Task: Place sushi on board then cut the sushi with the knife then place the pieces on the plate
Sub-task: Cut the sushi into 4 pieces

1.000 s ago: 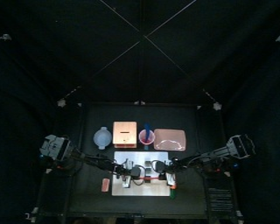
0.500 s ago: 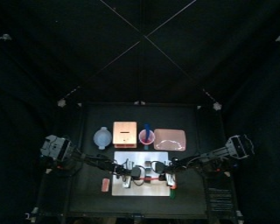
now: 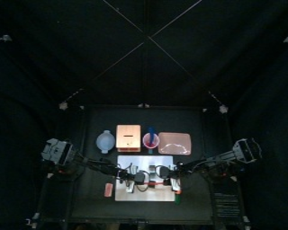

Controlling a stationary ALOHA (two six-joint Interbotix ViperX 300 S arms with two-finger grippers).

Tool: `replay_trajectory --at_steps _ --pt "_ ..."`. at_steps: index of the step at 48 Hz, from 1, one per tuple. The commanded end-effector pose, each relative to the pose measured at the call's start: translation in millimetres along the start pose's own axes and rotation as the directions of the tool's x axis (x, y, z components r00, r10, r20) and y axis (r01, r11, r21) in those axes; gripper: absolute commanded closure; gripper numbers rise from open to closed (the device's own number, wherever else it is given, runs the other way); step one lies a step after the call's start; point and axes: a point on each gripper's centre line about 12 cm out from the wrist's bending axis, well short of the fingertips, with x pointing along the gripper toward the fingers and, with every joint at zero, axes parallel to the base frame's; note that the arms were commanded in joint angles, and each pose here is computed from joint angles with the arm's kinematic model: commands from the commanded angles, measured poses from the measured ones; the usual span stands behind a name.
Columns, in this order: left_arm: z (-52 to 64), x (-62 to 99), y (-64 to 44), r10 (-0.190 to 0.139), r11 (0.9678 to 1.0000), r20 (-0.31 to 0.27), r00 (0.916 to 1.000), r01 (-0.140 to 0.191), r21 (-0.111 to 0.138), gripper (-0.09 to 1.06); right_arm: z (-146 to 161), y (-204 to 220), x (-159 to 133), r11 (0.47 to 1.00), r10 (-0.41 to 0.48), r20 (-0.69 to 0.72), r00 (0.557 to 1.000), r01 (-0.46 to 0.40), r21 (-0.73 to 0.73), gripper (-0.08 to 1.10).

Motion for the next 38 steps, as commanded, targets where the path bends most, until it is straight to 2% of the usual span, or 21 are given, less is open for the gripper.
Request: replay_trajectory --at_steps 1,8,19,31,38 --pt "17.8 -8.8 2.0 0.002 0.9995 0.052 0.9986 -0.004 0.032 0.64 14 6 -12 1.0 0.02 0.06 0.998 -0.02 -0.009 0.76" --pt "17.2 -9.2 5.3 0.008 0.9991 0.051 0.9986 -0.01 0.042 0.64 15 7 -14 1.0 0.024 0.066 0.998 -0.024 -0.004 0.76" --pt "14.4 -8.2 6.1 0.01 0.9991 0.044 0.999 -0.012 0.041 0.64 13 9 -13 1.0 0.029 0.062 0.998 -0.03 0.007 0.76" --pt "11.4 -6.1 16.8 0.03 0.9991 0.034 0.999 -0.031 0.028 0.64 11 13 -12 0.999 0.038 0.058 0.998 -0.039 0.014 0.76" --pt "10.5 -5.3 19.4 0.034 0.9987 0.031 0.9989 -0.036 0.037 0.64 10 13 -11 0.999 0.039 0.053 0.998 -0.04 0.017 0.76"
